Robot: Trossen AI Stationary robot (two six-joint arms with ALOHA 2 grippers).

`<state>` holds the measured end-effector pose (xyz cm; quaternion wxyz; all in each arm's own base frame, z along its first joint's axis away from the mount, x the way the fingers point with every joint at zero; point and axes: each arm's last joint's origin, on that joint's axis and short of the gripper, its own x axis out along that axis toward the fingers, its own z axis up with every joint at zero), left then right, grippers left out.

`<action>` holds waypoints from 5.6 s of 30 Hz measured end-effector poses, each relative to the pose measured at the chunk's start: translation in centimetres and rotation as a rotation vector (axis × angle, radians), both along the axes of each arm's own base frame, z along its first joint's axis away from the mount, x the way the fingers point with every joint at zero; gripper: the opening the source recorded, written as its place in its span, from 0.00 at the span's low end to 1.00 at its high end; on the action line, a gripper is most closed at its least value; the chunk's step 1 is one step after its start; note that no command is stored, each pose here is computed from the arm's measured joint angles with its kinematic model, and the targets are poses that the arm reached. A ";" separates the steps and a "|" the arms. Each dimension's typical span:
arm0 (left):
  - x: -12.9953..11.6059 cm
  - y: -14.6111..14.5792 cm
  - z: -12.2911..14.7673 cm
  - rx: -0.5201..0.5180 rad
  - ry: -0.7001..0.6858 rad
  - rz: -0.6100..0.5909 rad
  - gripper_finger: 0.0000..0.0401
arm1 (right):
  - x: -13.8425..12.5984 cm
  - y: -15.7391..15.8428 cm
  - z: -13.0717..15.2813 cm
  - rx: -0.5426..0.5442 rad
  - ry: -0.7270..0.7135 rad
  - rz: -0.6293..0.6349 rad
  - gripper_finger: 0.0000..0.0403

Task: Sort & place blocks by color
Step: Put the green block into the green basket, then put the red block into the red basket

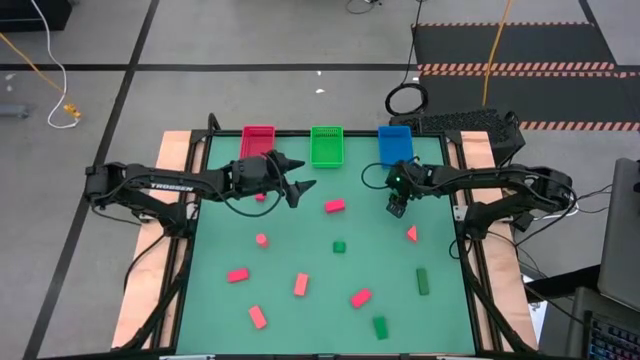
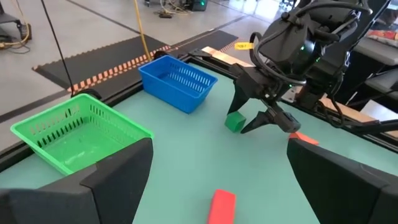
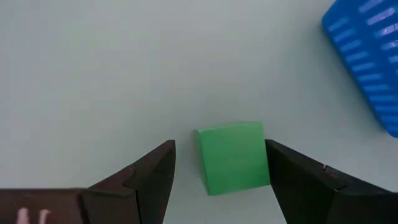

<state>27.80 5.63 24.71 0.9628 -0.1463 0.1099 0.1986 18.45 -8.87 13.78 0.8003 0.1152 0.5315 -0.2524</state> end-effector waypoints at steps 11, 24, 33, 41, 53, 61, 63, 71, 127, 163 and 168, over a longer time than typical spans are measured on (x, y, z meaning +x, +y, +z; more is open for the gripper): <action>0.1 -0.4 0.0 -0.014 -0.005 -0.008 0.93 | 0.0 0.0 0.0 0.005 -0.004 -0.014 0.59; 0.1 -0.4 0.0 -0.019 -0.008 -0.007 0.93 | 0.1 0.0 0.0 0.007 -0.015 -0.027 0.59; 0.0 -0.4 -0.1 -0.026 0.004 -0.005 0.93 | 0.0 0.0 0.0 0.003 -0.008 -0.011 0.57; 0.0 -0.4 -0.2 -0.041 0.008 -0.001 0.93 | 0.0 0.0 0.0 -0.004 0.000 0.013 0.31; 0.0 -0.4 -0.3 -0.029 0.016 -0.004 0.93 | 1.6 1.4 3.6 -0.056 -0.340 0.265 0.31; 0.1 0.0 0.6 -0.008 -0.069 0.006 0.93 | 3.7 -0.2 9.5 -0.350 -0.809 0.307 0.31; 0.2 0.0 0.7 -0.006 -0.082 0.008 0.93 | 4.7 -1.3 10.2 -0.373 -0.802 0.300 0.31; 0.2 0.0 1.0 -0.001 -0.113 0.006 0.93 | 11.0 -6.1 9.6 -0.342 -0.721 0.314 0.31; 0.5 -2.4 0.3 -0.050 -0.058 -0.038 0.93 | 15.3 1.3 1.6 -0.025 -0.228 0.626 0.84; 0.3 -2.7 -0.3 0.101 0.061 -0.095 0.93 | 13.8 2.1 9.2 -0.306 -0.408 0.627 0.28; 0.6 -3.8 0.3 0.219 0.030 -0.161 0.93 | 12.7 2.5 12.8 -0.368 -0.557 0.597 0.28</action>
